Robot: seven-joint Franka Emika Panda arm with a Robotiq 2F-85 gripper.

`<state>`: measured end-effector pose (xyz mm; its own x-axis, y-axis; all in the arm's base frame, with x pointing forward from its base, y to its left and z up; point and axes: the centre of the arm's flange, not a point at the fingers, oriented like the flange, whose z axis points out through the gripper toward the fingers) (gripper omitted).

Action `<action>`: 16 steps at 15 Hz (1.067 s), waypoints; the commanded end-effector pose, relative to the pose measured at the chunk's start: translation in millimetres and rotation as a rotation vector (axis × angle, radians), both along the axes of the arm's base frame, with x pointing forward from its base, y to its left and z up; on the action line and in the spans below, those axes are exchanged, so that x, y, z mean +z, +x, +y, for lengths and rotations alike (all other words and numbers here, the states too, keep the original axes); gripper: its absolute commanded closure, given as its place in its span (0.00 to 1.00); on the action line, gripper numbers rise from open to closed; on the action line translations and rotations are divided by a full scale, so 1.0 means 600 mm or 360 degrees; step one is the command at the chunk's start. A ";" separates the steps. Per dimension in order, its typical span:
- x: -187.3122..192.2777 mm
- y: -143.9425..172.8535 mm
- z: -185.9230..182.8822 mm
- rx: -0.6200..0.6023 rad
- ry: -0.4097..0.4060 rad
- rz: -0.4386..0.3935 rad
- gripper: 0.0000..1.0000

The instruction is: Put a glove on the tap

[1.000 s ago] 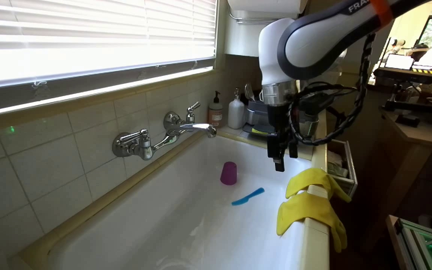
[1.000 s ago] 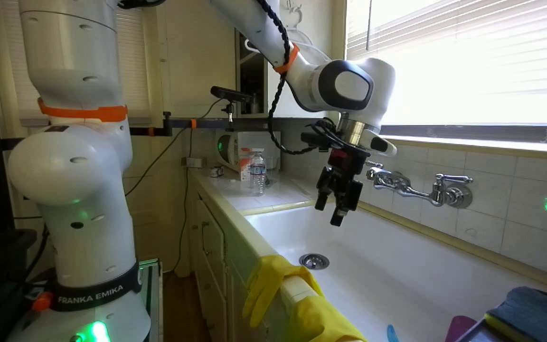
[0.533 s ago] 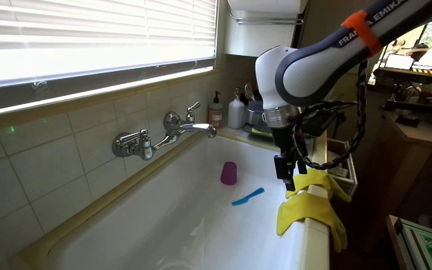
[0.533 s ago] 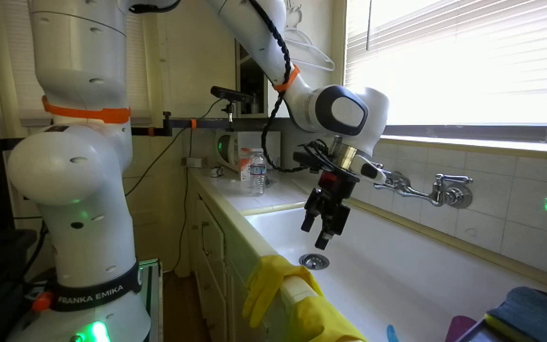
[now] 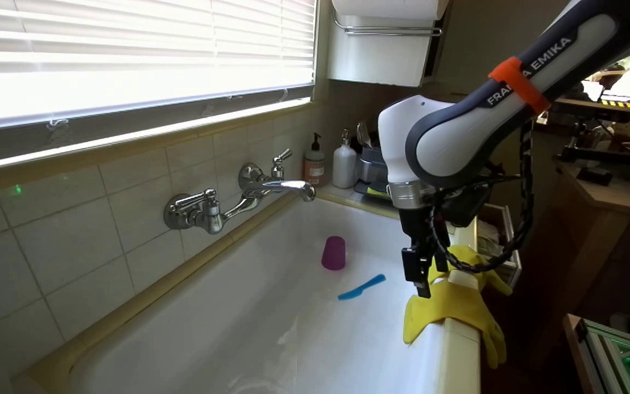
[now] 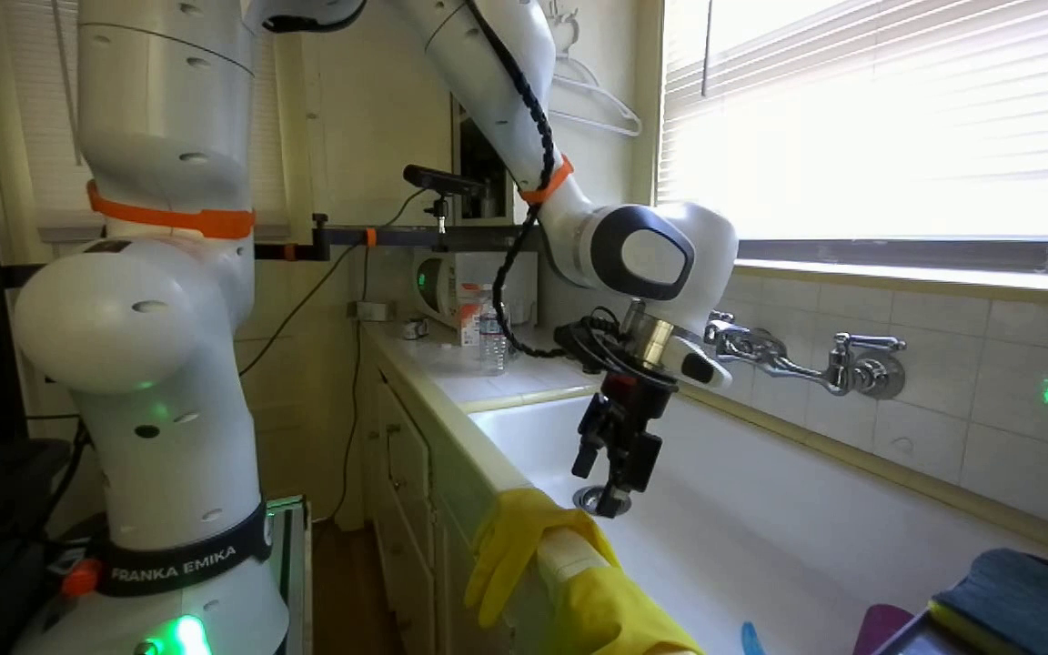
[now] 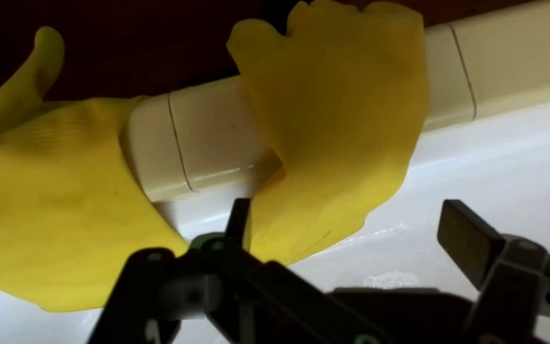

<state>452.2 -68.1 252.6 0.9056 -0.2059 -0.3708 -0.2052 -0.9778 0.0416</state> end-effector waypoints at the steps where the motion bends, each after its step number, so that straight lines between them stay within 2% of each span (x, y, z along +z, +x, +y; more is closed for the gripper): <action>1: -0.034 -0.009 -0.006 -0.0023 0.0000 -0.0024 0.00; 6: -0.055 -0.010 -0.008 -0.0018 -0.0005 0.0019 0.01; 7: -0.057 -0.010 -0.007 -0.0016 -0.0003 0.0029 0.26; 8: -0.059 -0.009 -0.007 -0.0014 0.0000 0.0037 0.26; 9: -0.060 -0.009 -0.007 -0.0014 -0.0001 0.0041 0.32; 13: -0.060 -0.003 -0.005 -0.0006 -0.0003 0.0053 0.63; 16: -0.045 0.004 -0.006 -0.0029 -0.0003 0.0015 0.88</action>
<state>450.3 -71.5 221.5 0.8940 -0.2116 -0.3950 -0.2092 -0.9766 0.0495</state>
